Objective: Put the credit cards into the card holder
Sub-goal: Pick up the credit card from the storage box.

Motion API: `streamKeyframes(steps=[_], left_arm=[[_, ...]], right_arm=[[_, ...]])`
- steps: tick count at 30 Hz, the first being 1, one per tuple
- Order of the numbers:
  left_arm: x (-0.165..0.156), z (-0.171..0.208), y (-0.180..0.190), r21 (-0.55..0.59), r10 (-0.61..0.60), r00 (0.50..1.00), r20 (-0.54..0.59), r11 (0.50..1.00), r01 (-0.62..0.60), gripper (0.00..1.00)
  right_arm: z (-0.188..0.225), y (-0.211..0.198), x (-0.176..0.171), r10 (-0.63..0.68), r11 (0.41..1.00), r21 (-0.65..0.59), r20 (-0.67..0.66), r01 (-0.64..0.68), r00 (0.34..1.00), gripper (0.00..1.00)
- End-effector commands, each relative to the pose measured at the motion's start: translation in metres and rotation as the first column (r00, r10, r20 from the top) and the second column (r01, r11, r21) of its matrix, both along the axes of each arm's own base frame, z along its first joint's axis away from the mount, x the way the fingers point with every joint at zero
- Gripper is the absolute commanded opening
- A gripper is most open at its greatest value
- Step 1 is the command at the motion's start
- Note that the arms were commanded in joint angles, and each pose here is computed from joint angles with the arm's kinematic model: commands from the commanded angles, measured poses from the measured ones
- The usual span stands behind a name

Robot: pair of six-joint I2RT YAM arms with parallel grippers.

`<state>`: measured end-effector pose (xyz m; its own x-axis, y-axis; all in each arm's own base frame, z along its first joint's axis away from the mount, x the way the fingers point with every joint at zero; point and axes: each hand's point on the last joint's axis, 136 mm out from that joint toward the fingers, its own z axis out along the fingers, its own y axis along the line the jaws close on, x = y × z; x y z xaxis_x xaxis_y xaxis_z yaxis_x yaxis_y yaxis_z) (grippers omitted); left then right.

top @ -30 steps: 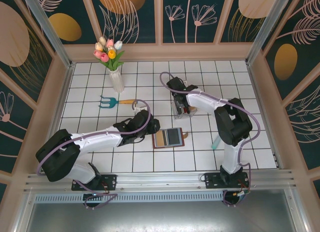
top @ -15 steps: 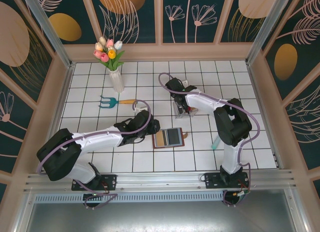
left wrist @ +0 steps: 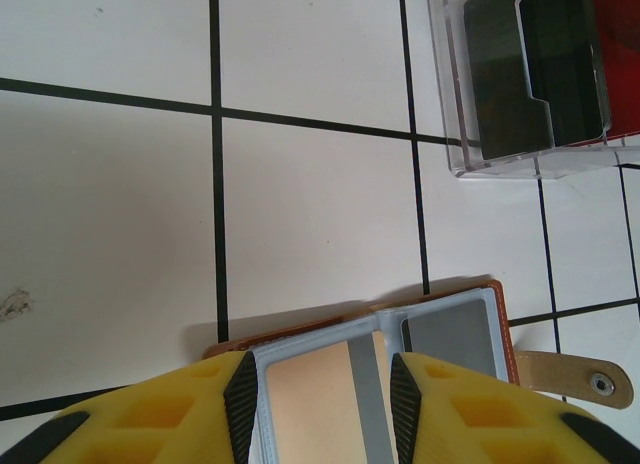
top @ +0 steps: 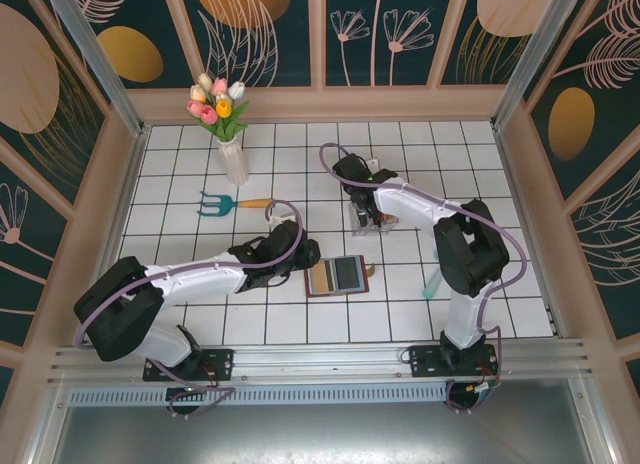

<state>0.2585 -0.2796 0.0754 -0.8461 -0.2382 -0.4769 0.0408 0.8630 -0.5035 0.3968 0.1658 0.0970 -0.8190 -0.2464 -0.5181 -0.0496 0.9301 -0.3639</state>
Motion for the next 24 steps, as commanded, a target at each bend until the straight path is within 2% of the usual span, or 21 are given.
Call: streamKeyframes(steps=[1,6,12,18,21,24], left_arm=[[0.001,-0.001,0.000,0.007,-0.009,1.000,-0.008,1.000,0.009,0.43],[0.001,0.001,-0.001,-0.001,-0.008,1.000,-0.006,1.000,0.008,0.43],[0.002,0.008,-0.004,-0.052,-0.021,1.000,0.000,0.998,0.021,0.43],[0.007,0.026,-0.009,-0.182,-0.024,1.000,0.011,0.983,0.026,0.44],[0.012,0.043,-0.017,-0.289,-0.044,0.999,0.028,0.956,0.050,0.48],[0.018,0.070,-0.022,-0.450,-0.050,0.997,0.062,0.890,0.073,0.53]], right_arm=[[0.019,-0.007,-0.003,0.000,1.000,-0.006,0.007,0.000,1.000,0.04],[0.027,0.003,-0.005,0.018,0.996,0.084,-0.001,-0.018,1.000,0.00],[0.056,0.015,-0.009,0.022,0.963,0.269,0.032,-0.030,0.999,0.00],[0.074,0.020,-0.019,0.018,0.902,0.431,0.047,-0.037,0.999,0.00],[0.089,0.034,-0.029,0.050,0.839,0.539,0.070,-0.080,0.996,0.00],[0.110,0.043,-0.036,0.073,0.721,0.682,0.100,-0.122,0.992,0.00]])
